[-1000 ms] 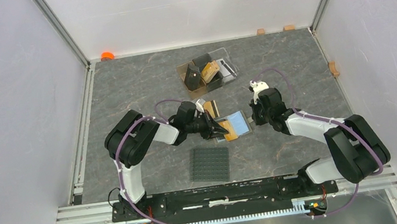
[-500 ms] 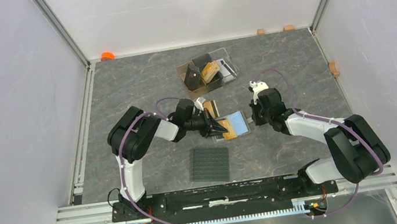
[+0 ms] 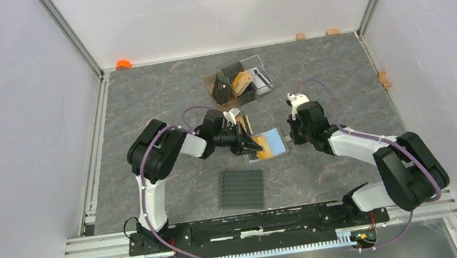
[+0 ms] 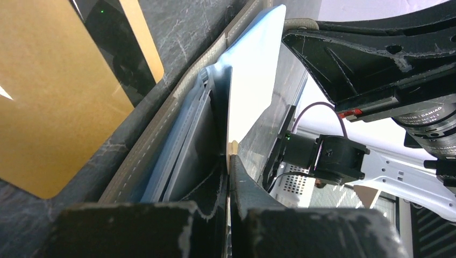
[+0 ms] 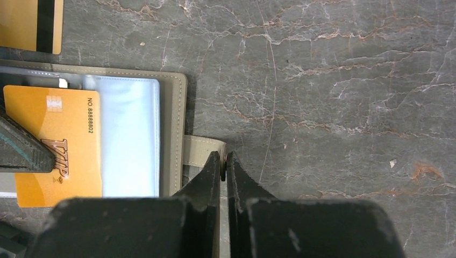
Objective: Put the credit cards into the card holder
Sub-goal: Insert the credit card into the card holder.
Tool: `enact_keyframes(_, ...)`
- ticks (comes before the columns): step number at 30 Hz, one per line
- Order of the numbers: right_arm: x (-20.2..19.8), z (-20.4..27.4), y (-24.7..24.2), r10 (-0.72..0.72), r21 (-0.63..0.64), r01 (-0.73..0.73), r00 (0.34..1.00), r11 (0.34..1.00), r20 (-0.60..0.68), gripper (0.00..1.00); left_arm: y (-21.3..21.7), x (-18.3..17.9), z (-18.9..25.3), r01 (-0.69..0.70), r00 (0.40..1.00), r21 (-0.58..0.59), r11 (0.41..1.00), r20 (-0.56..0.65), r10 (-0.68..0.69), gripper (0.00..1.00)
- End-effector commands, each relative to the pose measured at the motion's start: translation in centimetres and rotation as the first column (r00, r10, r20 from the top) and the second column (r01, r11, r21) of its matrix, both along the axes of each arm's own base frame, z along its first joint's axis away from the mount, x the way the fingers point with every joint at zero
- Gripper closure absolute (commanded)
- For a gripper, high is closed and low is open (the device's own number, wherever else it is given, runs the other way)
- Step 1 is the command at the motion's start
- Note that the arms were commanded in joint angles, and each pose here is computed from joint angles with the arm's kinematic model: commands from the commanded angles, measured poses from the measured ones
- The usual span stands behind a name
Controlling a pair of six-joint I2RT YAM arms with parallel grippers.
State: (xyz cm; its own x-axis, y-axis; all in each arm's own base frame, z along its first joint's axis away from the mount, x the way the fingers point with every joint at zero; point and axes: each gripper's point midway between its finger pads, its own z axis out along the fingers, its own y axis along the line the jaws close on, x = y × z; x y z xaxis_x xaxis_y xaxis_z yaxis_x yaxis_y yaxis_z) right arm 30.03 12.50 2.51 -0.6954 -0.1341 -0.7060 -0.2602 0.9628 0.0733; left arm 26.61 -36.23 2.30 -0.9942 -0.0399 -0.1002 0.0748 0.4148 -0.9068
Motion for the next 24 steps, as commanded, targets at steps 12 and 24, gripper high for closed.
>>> enact_keyframes(12, 1.1, 1.1, 0.6, 0.000, 0.010, -0.001, 1.000, 1.000, 0.022, 1.00, 2.6, 1.4, -3.3, 0.011, 0.999, 0.114, 0.993, 0.049, -0.017, 0.98)
enact_keyframes(24, 1.1, 0.9, 0.9, 0.006, 0.011, -0.007, 1.000, 1.000, 0.014, 1.00, 2.2, 0.0, -3.7, 0.044, 0.999, 0.103, 0.994, 0.001, -0.044, 0.98)
